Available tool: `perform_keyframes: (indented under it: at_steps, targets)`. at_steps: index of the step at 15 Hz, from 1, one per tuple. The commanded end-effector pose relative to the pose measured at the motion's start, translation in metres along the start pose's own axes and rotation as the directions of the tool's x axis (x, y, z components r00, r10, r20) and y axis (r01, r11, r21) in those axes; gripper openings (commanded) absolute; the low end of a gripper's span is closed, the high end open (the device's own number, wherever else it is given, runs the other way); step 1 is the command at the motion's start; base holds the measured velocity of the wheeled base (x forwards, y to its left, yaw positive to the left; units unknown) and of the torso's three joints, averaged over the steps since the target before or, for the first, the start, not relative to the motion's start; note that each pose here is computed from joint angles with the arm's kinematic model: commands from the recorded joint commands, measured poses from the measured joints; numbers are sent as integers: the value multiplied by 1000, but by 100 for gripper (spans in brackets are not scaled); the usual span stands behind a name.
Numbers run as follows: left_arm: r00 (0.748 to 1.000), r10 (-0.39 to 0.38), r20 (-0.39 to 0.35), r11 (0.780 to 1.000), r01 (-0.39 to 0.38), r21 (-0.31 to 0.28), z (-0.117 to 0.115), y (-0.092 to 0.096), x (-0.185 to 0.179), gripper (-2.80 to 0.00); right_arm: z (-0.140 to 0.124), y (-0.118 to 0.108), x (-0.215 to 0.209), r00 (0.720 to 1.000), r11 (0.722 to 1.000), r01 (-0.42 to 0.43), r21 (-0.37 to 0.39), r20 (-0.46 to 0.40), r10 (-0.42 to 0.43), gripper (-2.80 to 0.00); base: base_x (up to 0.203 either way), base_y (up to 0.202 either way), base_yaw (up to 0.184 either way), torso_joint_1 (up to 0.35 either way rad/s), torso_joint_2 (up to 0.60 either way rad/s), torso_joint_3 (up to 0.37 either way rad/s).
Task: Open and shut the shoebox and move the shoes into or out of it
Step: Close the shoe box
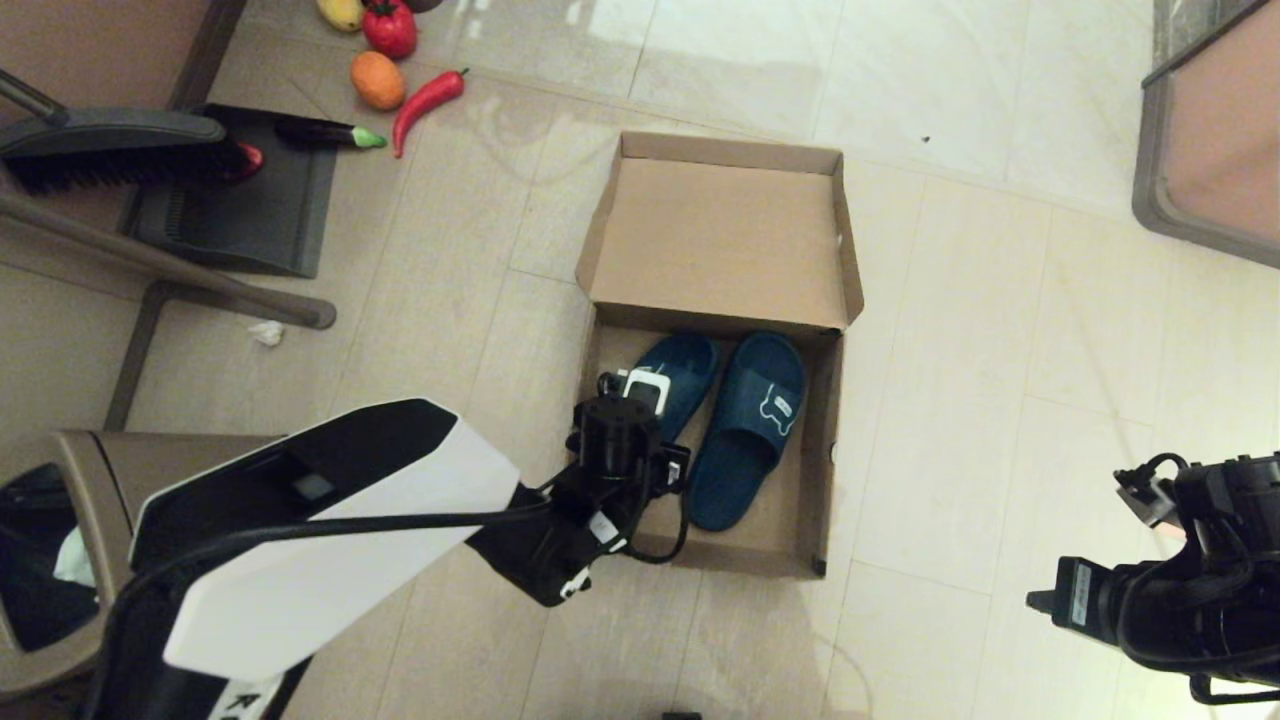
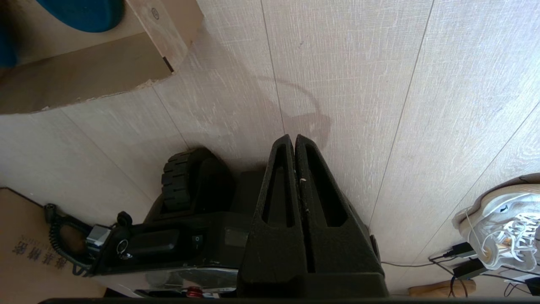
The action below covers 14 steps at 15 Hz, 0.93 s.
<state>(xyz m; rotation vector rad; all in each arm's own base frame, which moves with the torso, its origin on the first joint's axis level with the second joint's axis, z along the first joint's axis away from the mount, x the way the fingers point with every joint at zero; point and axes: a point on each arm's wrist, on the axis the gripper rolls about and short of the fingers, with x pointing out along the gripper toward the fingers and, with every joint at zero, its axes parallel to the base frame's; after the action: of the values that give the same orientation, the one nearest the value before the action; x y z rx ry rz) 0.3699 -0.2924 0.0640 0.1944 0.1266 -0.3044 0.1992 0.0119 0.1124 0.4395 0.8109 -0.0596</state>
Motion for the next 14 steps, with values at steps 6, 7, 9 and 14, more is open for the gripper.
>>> perform_keyframes:
  at_steps: [6, 7, 9, 14]
  targets:
    - [1000, -3, -18, 1000, 3, 9, 11, 0, -4, 0, 3, 2, -2, 1000, 1000, -10, -1, 14, 10, -280, 0, 0, 0, 0, 0, 0]
    - [1000, -4, -15, 1000, 4, 8, 16, 2, -9, 0, 4, 2, -2, 1000, 1000, -12, -2, 17, 12, -280, 0, 0, 0, 0, 0, 0]
    - [1000, -2, 10, 1000, 2, -2, 37, 12, -27, 0, 10, 6, -2, 999, 1000, -28, 2, 36, 28, -280, 0, 0, 0, 0, 0, 0]
    - [997, 55, 52, 998, -53, -36, 86, 64, -66, -280, 44, 22, 15, 993, 995, -100, 2, 58, 100, -280, 0, 0, 0, 0, 0, 0]
